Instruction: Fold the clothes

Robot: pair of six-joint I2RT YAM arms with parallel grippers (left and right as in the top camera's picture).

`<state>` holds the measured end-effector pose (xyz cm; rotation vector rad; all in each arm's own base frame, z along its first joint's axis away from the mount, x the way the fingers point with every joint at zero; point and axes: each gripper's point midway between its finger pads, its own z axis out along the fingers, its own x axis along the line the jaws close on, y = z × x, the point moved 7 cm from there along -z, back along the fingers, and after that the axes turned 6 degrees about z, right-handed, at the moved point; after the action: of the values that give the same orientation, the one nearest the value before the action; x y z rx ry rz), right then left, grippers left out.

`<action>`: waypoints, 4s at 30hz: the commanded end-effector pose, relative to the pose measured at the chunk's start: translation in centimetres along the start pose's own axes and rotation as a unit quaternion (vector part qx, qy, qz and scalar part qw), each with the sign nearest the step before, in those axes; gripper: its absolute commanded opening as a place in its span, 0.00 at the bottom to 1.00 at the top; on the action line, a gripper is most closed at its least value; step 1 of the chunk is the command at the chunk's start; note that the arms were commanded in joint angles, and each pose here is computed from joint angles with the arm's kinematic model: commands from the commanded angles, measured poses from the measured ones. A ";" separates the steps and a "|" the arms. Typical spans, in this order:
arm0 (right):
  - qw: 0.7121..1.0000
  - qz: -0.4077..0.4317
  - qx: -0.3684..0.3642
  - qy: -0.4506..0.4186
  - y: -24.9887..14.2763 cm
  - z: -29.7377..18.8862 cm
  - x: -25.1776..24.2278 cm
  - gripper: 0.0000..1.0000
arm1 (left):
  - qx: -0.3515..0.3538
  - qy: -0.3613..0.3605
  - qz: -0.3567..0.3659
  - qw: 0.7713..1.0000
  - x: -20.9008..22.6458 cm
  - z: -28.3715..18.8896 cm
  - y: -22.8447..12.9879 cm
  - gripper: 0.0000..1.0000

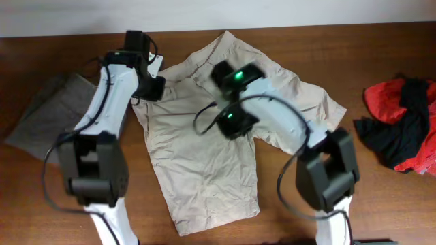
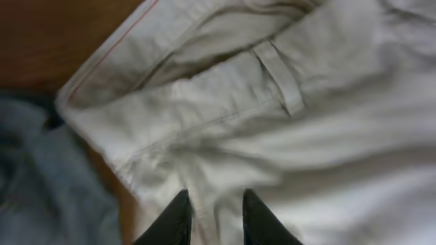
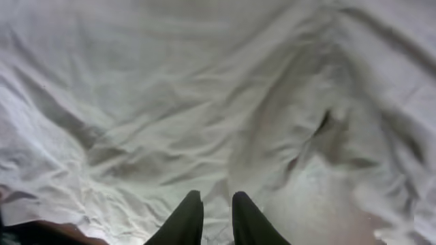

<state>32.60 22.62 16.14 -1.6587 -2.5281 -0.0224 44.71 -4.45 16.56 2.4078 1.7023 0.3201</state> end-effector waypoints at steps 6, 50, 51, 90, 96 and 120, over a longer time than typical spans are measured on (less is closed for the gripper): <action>0.977 -0.066 -0.159 -0.129 -7.1 -8.1 6.9 0.20 | -0.076 0.017 -0.007 0.997 1.3 -8.5 -0.4 0.33; 0.885 0.430 0.127 -0.125 -15.4 10.6 -14.9 0.04 | -0.088 0.002 -0.001 0.996 0.5 -7.2 0.0 0.49; 0.877 0.444 0.124 -0.131 -15.6 10.5 -15.9 0.04 | -0.089 0.002 0.000 0.996 0.5 -7.2 0.0 0.50; 0.912 0.395 -0.104 0.040 -10.9 -4.4 -17.2 0.60 | -0.190 -0.178 0.200 0.945 -14.6 12.1 7.2 0.55; 0.912 0.395 -0.107 0.039 -10.8 -4.4 -17.3 0.60 | -0.194 -0.177 0.200 0.944 -14.7 11.7 7.6 0.11; 0.911 0.396 -0.115 0.026 -10.5 -4.3 -17.7 0.61 | -0.108 -0.004 0.101 0.989 -5.4 12.2 8.5 0.03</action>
<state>30.14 1.83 18.56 -2.5979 -1.6481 -0.2689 53.73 -14.09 9.88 2.3490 1.2259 0.4440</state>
